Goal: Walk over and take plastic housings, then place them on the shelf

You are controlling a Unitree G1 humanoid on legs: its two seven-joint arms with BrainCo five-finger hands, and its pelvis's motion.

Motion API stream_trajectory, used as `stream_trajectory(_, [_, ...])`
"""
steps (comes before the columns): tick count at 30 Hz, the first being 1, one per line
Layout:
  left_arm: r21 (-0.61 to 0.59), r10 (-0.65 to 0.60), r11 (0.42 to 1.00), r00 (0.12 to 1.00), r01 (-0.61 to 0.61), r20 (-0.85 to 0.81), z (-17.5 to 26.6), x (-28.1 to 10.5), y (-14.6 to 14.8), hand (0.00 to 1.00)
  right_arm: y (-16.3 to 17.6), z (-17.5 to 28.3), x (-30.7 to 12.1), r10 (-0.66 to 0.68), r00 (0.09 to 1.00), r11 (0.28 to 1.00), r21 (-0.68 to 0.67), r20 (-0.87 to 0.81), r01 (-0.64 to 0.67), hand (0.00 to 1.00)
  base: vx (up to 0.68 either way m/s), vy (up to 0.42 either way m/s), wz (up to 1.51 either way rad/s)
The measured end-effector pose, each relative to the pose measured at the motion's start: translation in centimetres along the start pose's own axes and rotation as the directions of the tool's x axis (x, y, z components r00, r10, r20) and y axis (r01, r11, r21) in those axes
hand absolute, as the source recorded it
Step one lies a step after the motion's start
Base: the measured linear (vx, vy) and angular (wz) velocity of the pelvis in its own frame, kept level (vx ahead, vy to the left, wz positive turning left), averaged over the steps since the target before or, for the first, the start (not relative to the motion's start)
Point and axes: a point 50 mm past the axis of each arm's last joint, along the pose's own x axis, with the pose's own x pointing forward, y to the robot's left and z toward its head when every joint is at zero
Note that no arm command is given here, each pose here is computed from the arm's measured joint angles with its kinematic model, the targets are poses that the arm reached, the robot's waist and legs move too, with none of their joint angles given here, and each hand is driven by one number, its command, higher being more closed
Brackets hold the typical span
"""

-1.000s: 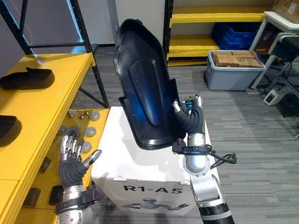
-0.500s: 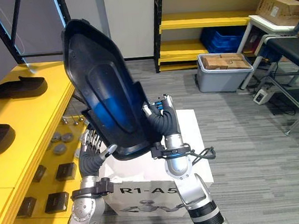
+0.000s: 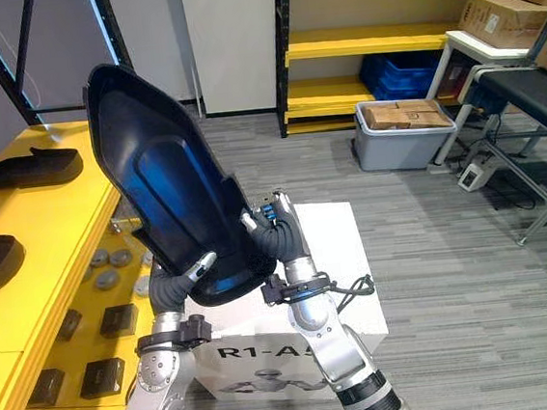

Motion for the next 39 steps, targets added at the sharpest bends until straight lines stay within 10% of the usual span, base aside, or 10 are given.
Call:
stream_trajectory(6, [0.026, 0.057, 0.998, 0.998, -0.057, 0.003, 0.1, 0.3, 1.4, 1.00, 1.0, -0.3, -1.1, 0.063, 0.998, 0.998, 0.027, -0.013, -0.063, 1.00, 0.00, 0.000, 0.00])
stream_trajectory(7, [0.035, 0.063, 0.997, 0.998, -0.063, -0.005, -0.1, 0.3, 1.7, 1.00, 1.1, -0.5, -1.3, 0.078, 0.997, 0.997, 0.020, -0.017, -0.078, 0.00, 0.00, 0.000, 0.00])
stream_trajectory(26, [0.155, 0.004, 0.988, 0.999, -0.012, 0.051, 1.0, 0.0, 1.3, 1.00, -3.1, 0.0, -3.0, 0.002, 1.000, 0.999, 0.032, -0.004, -0.002, 0.00, 0.00, 0.000, 0.00])
stream_trajectory(31, [0.216, 0.156, 0.964, 0.988, -0.154, 0.008, 0.3, -1.6, 5.0, 1.00, -14.1, 0.7, -4.9, -0.456, 0.890, 0.886, 0.107, 0.028, 0.451, 0.00, 0.00, 0.000, -0.01])
stream_trajectory(39, [0.242, 0.212, 0.947, 0.977, -0.212, 0.026, 1.3, -3.1, 6.8, 1.00, -19.8, -2.6, -11.7, -0.675, 0.719, 0.728, 0.013, -0.164, 0.686, 0.00, 0.01, 0.003, -0.06])
